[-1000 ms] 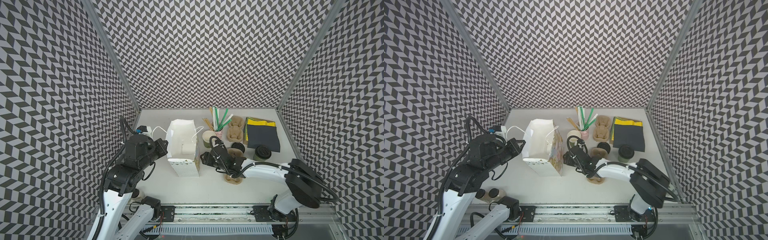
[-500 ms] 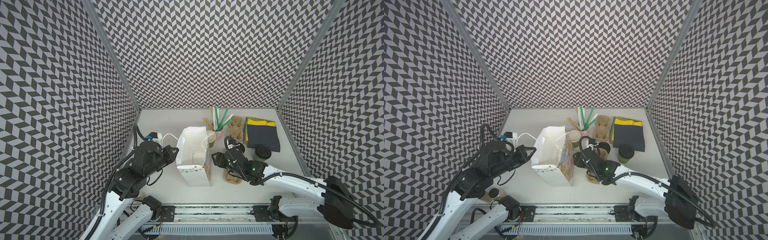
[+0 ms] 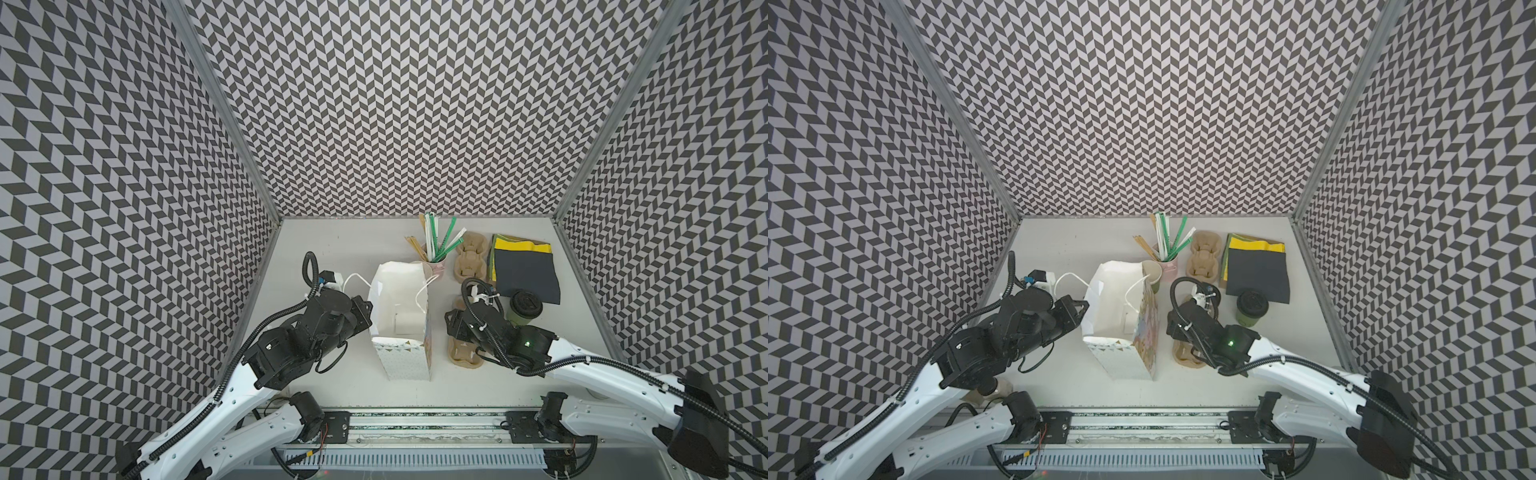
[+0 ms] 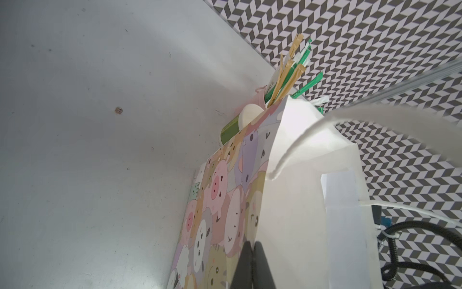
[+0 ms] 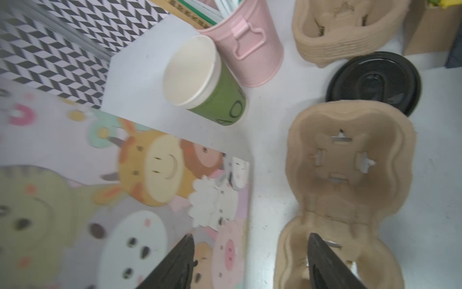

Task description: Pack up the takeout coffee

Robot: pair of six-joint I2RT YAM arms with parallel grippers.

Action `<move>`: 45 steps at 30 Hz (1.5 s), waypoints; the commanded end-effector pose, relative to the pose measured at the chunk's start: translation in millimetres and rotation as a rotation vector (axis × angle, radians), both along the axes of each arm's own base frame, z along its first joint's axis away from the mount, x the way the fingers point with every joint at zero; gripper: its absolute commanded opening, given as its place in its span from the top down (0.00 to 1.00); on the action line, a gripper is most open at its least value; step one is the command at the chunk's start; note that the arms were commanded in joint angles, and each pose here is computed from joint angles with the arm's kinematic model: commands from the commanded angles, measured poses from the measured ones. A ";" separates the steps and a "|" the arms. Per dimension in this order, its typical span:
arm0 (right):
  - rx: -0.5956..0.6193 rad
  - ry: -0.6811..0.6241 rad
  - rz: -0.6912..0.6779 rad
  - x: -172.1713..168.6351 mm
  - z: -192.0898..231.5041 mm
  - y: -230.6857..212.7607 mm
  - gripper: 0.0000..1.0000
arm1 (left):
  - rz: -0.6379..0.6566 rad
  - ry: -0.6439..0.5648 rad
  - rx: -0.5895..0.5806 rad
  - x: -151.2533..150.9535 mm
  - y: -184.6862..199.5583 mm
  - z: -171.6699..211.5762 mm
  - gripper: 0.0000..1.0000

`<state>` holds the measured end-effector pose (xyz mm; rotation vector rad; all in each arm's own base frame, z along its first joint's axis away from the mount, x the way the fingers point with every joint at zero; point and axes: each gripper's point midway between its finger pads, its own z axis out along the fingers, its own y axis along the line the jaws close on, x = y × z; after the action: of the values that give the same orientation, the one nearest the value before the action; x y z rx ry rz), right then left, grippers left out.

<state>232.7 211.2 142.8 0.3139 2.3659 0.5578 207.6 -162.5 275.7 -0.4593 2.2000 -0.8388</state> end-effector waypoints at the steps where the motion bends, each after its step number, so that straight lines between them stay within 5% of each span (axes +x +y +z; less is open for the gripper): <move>1: -0.029 0.035 -0.033 -1.6 -13.6 -18.5 0.30 | 0.078 -0.031 -0.037 6.9 4.5 4.8 1.00; 19: -0.226 0.201 -0.022 6.4 -53.0 -39.3 0.33 | 0.161 -0.025 -0.014 8.9 -8.6 -0.9 1.00; 24: -0.227 0.224 -0.004 4.9 -54.7 -35.4 0.24 | 0.177 -0.049 -0.041 6.4 -9.5 4.3 1.00; 26: -0.236 0.226 -0.001 4.8 -54.3 -35.9 0.15 | 0.170 -0.057 -0.039 7.1 -12.0 6.1 0.93; 27: -0.241 0.224 -0.006 5.4 -53.4 -37.1 0.01 | 0.165 -0.057 -0.034 7.1 -13.7 6.9 0.90; 45: -0.296 0.265 0.067 10.3 -74.5 -25.0 0.06 | 0.120 -0.177 -0.010 6.8 -19.6 49.1 0.62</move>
<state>232.5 180.4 61.5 0.1887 2.7051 0.1837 211.9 -188.4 303.7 -0.5139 2.0534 -0.8029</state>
